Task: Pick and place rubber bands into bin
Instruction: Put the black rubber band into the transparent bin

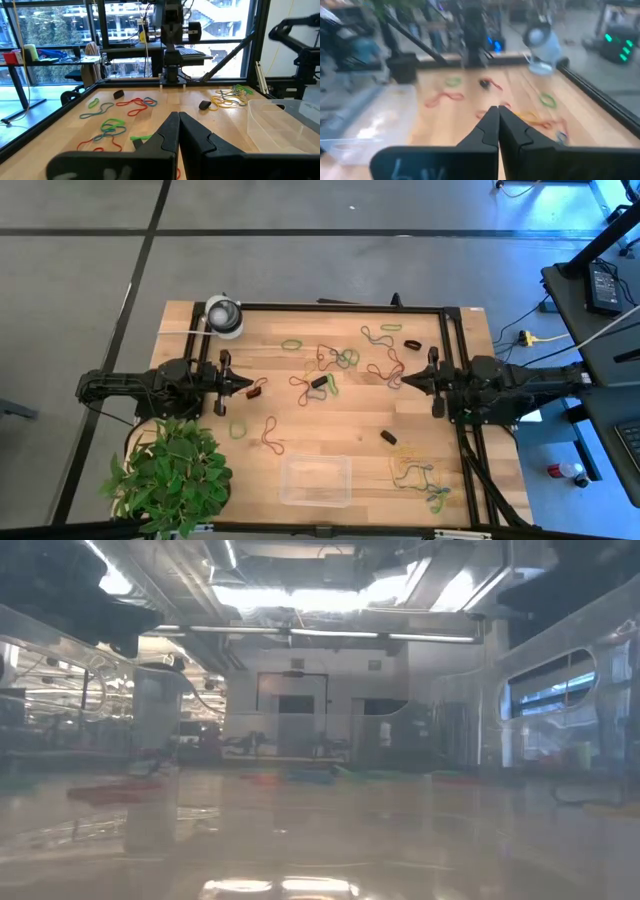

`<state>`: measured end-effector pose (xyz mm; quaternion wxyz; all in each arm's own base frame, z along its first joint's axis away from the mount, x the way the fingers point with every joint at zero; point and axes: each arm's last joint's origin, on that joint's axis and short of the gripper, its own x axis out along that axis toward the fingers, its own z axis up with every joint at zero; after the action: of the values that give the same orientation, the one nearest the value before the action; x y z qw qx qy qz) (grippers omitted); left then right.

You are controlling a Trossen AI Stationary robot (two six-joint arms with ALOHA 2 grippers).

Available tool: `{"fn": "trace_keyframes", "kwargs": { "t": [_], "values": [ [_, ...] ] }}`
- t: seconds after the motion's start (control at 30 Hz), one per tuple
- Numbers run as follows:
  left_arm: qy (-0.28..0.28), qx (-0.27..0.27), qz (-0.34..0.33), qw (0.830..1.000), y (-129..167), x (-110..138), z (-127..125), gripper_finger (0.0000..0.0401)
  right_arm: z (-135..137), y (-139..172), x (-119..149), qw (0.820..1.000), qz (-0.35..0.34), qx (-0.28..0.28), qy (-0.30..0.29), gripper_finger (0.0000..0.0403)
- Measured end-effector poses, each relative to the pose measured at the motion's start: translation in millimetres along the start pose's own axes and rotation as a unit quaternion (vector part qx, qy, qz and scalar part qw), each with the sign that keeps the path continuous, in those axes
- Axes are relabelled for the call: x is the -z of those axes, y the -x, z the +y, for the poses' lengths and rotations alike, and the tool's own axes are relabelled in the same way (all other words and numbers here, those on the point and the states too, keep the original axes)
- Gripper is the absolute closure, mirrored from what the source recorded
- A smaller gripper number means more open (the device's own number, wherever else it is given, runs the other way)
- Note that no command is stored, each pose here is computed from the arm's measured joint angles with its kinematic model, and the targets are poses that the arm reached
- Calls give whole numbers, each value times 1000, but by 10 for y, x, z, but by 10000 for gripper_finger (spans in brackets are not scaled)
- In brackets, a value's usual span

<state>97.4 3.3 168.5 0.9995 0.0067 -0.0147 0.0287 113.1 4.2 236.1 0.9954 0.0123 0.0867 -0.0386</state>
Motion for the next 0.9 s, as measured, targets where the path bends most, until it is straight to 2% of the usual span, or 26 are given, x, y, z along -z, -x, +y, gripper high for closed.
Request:
{"fn": "trace_keyframes", "kwargs": {
  "t": [0.13,0.27,0.4,0.5,0.63,0.73,0.9],
  "values": [
    [0,0,0,1000,0,1,0,397,24,-260,-275,995,81,51,13,401],
    [0,0,0,1000,0,0,0,397,74,-582,-486,976,194,86,-48,401],
    [0,0,0,1000,0,1,0,397,136,-820,-561,924,338,139,-111,401],
    [0,0,0,1000,0,0,0,397,231,-943,-531,882,410,179,-148,397],
    [0,0,0,1000,0,1,0,397,435,-1026,-408,843,453,217,-191,385],
    [0,0,0,1000,0,0,0,397,581,-1057,-314,826,455,240,-232,374],
    [0,0,0,1000,0,1,0,397,748,-1101,-124,800,472,267,-257,342]
  ]
}}
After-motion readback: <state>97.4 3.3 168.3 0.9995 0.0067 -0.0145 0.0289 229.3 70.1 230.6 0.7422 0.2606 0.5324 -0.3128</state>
